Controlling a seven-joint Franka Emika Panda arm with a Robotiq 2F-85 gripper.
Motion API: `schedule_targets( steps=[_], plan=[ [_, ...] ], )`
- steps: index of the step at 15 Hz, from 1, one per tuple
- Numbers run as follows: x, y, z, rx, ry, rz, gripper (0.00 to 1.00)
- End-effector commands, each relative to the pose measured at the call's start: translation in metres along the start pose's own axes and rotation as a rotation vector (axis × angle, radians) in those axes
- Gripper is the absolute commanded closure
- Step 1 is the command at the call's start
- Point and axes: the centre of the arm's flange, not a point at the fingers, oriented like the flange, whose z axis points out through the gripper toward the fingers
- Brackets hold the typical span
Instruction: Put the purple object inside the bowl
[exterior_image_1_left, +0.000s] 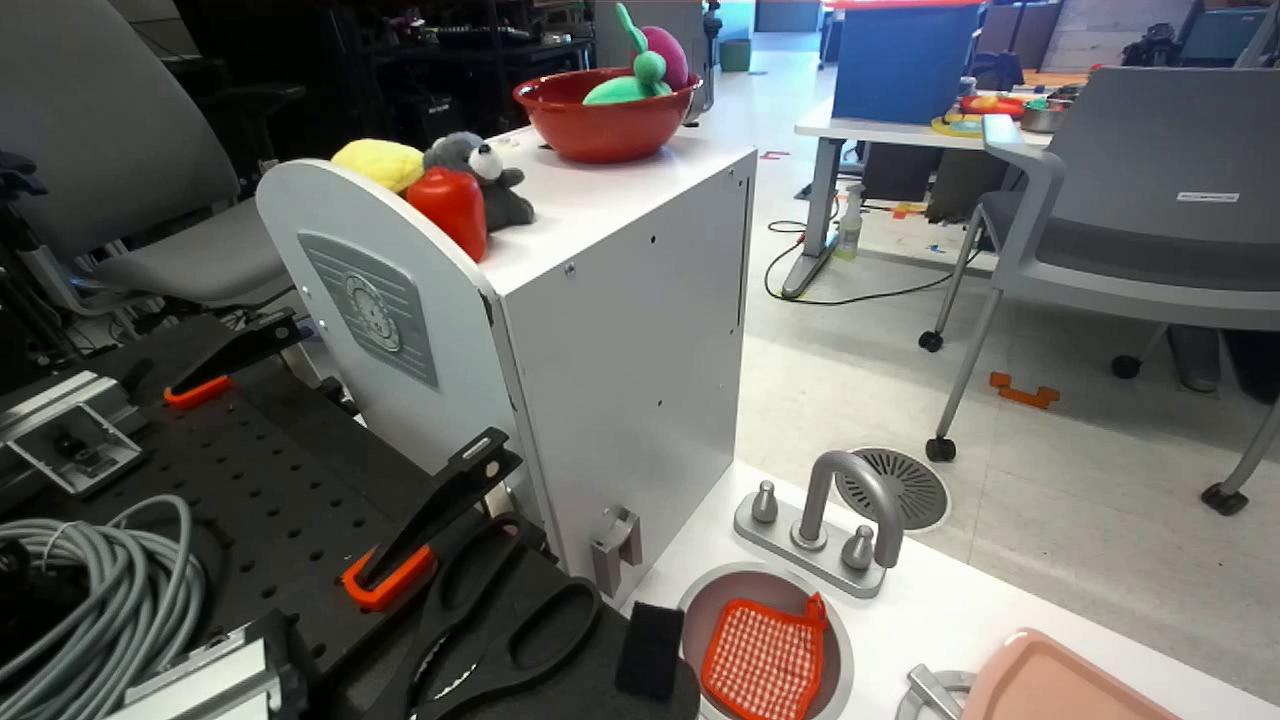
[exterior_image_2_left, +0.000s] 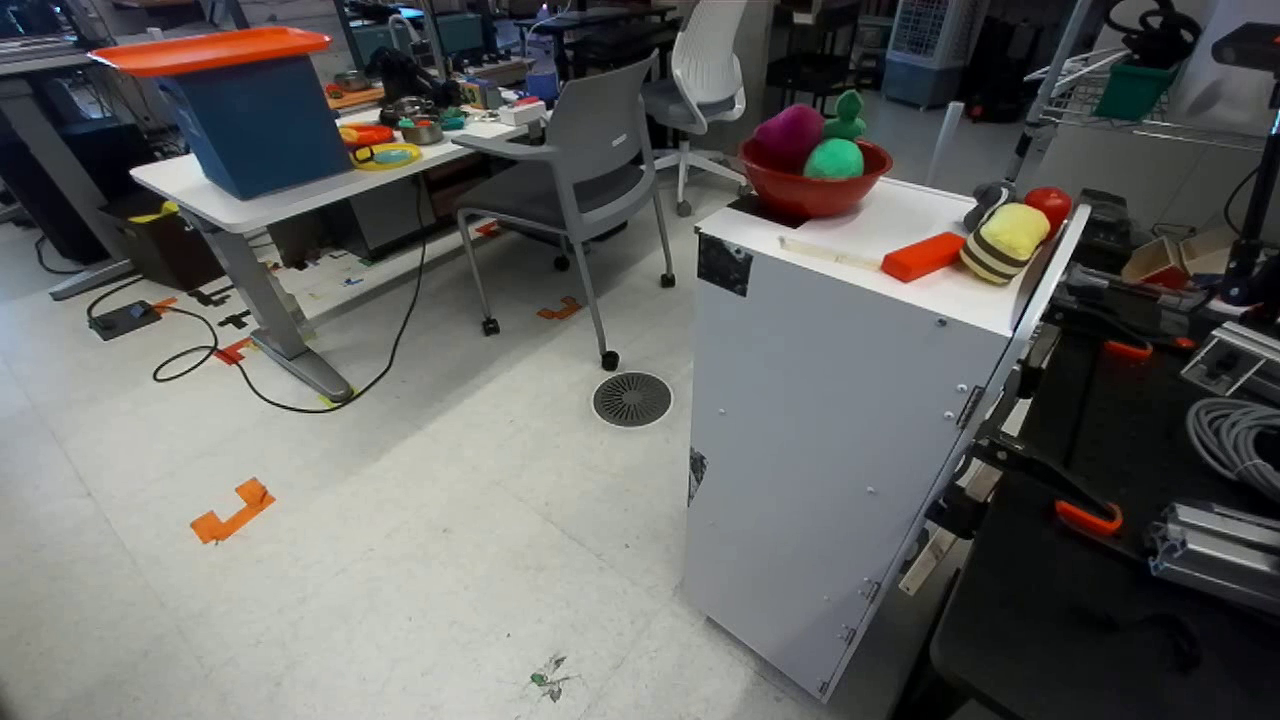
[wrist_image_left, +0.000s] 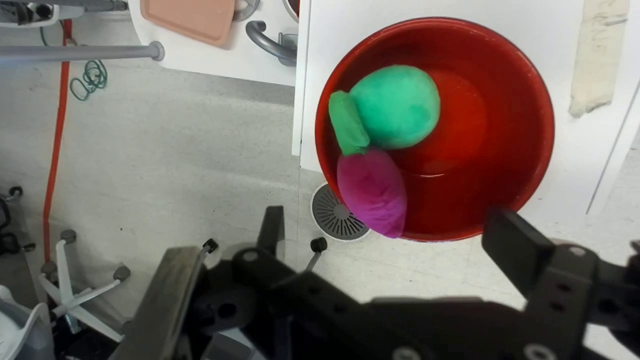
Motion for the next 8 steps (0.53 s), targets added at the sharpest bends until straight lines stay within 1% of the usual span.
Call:
schedule_targets(
  steps=[1,2,8],
  plan=[
    [-0.027,-0.008,-0.014,-0.009,0.007,-0.046,0.0],
    [-0.035,-0.011,-0.017,-0.02,0.009,-0.028,0.0],
    [-0.081,-0.007,-0.027,-0.006,0.024,0.052,0.0]
  ],
)
